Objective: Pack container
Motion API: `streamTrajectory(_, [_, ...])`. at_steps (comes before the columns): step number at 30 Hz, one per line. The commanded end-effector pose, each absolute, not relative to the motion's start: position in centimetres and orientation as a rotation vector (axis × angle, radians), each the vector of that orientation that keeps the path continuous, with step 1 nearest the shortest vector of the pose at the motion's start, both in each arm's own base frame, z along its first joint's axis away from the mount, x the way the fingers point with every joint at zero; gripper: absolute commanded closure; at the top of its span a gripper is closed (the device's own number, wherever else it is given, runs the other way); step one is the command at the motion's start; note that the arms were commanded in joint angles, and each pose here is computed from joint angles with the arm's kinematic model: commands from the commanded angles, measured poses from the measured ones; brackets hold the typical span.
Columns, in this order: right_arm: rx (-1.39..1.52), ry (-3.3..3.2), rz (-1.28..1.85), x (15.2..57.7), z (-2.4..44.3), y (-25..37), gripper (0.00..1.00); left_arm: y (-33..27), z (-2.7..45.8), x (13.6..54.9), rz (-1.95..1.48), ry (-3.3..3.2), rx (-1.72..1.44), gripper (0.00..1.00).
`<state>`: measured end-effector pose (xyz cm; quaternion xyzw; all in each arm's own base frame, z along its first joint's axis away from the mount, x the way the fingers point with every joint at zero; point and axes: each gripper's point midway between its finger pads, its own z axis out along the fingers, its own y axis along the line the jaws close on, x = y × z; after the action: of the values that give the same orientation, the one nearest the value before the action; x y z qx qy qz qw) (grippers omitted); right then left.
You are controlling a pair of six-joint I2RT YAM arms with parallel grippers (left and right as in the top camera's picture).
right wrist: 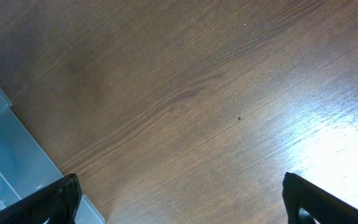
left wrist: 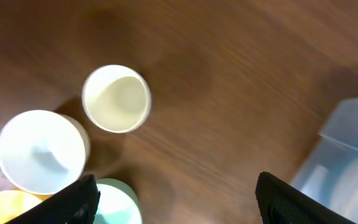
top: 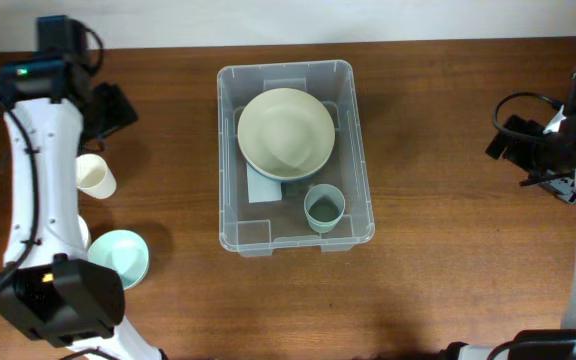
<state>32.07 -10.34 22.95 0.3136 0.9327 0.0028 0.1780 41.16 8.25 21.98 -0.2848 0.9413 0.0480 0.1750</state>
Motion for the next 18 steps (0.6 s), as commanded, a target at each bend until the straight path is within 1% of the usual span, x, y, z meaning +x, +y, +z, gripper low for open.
streamTrajectory(1, [0.882, 2.645, 0.009, 32.1, 22.8, -10.4, 0.01, 10.6, 17.5, 41.3, 0.192, 2.772, -0.849, 0.18])
streamTrajectory(9, [0.882, 2.644, 0.008, 32.1, 22.8, -10.4, 0.01, 12.6, 7.2, 41.3, 0.245, 3.003, -0.926, 0.18])
streamTrajectory(10, [0.882, 2.645, 0.008, 32.1, 22.8, -10.4, 0.01, 12.6, 5.6, 41.0, 0.245, 3.041, -0.935, 0.19])
streamTrajectory(11, [0.882, 2.644, 0.008, 32.1, 22.8, -10.4, 0.01, 12.4, 4.9, 40.9, 0.243, 3.064, -0.940, 0.22])
streamTrajectory(12, [0.882, 2.644, 0.008, 32.1, 22.8, -10.4, 0.01, 12.4, 4.1, 40.6, 0.248, 3.086, -0.944, 0.33])
streamTrajectory(13, [0.881, 2.643, 0.008, 32.1, 22.8, -10.4, 0.01, 12.3, 3.7, 40.5, 0.250, 3.100, -0.945, 0.51])
streamTrajectory(14, [0.881, 2.642, 0.008, 32.1, 22.8, -10.4, 0.01, 12.3, 3.7, 40.6, 0.251, 3.096, -0.943, 0.65])
streamTrajectory(15, [0.881, 2.642, 0.008, 32.1, 22.8, -10.4, 0.01, 12.4, 3.9, 40.8, 0.248, 3.083, -0.942, 0.70])
streamTrajectory(17, [0.881, 2.642, 0.008, 32.1, 22.8, -10.4, 0.01, 12.5, 4.4, 41.2, 0.243, 3.060, -0.938, 0.87])
streamTrajectory(18, [0.881, 2.641, 0.008, 32.1, 22.8, -10.4, 0.01, 12.5, 4.6, 41.2, 0.242, 3.054, -0.937, 0.93])
